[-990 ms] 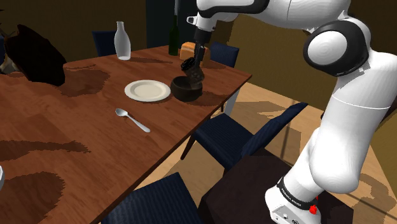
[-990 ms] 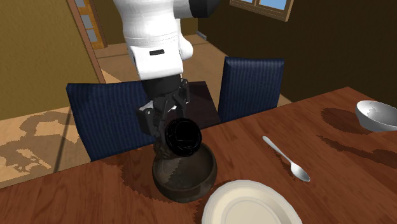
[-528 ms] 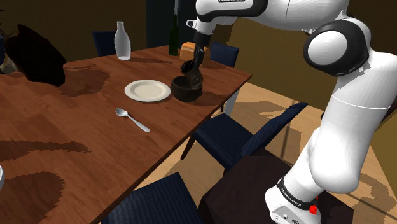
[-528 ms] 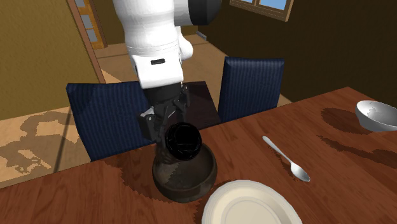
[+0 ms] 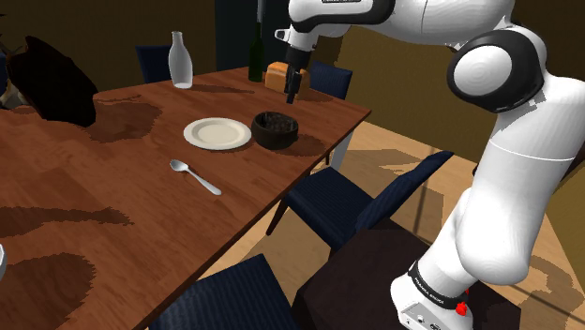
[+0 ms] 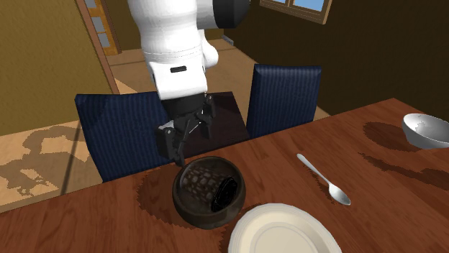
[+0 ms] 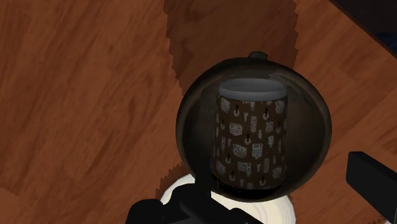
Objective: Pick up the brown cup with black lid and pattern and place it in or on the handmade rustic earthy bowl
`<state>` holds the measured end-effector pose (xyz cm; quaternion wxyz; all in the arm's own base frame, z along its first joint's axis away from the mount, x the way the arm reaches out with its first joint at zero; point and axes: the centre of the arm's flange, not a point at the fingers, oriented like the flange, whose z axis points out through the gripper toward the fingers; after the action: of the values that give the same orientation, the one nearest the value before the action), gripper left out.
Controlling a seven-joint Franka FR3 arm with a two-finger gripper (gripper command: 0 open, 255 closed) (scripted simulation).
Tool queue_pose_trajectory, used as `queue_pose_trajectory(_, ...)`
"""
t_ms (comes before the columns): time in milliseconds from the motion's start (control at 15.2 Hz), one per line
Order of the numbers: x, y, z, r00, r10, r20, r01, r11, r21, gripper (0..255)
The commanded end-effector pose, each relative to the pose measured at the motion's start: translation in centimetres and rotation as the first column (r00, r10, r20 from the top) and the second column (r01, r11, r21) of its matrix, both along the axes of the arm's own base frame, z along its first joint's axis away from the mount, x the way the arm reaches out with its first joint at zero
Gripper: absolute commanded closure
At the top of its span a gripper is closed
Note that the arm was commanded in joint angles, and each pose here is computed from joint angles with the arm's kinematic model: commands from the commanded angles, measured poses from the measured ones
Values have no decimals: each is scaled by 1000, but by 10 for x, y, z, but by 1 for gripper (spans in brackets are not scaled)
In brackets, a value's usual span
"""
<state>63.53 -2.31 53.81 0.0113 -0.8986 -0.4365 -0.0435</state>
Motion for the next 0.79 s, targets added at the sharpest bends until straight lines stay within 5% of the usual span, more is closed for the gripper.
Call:
queue_pose_trajectory(0,-1,-1,13,1000,0,0,0,1000,0,0)
queue_pose_trajectory(198,-3,-3,50,1000,0,0,0,1000,0,0)
queue_pose_trajectory(726,-3,-3,50,1000,0,0,0,1000,0,0)
